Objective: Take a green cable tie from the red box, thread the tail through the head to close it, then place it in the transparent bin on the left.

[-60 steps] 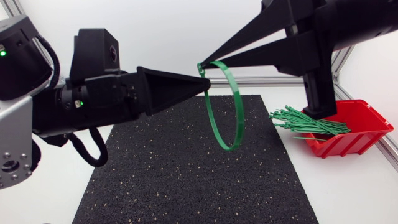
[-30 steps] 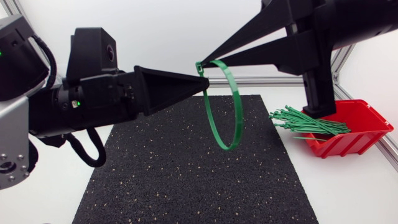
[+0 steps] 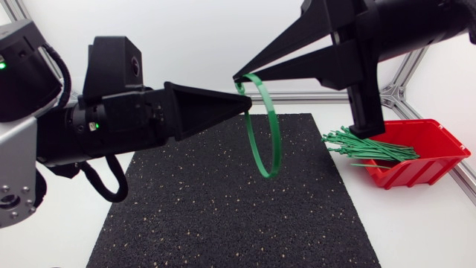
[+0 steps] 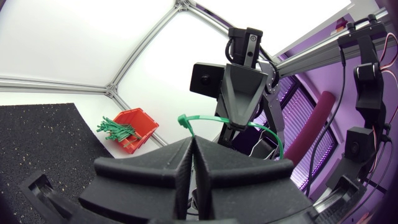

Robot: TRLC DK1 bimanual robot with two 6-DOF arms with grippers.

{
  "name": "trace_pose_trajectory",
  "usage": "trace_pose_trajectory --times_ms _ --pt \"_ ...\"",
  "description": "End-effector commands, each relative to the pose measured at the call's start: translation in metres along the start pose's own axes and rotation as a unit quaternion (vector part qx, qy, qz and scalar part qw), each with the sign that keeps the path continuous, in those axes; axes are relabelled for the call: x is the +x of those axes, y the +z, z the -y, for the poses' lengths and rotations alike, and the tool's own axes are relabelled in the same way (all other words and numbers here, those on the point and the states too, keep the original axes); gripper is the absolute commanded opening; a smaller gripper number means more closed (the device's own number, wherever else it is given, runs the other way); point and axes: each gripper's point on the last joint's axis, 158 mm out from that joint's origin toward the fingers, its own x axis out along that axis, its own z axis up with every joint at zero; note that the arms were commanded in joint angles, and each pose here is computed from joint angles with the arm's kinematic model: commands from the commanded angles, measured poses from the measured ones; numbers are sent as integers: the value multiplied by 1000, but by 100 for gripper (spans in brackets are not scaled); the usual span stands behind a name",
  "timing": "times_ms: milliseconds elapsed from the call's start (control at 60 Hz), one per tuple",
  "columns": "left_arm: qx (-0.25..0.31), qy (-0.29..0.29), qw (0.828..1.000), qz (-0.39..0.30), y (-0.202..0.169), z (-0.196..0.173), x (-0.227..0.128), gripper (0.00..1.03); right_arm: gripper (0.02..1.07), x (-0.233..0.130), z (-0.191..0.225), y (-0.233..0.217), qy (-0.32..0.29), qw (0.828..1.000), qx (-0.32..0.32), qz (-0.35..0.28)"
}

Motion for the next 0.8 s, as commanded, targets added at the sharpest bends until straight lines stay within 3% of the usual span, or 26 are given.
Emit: trace_pose_trajectory --times_ms 0,783 --pt "0 -11 1000 0 -1 9 -1 4 8 9 9 11 -14 1000 24 7" --pt "8 -18 1000 2 3 20 -4 4 8 18 20 43 -36 997 62 38"
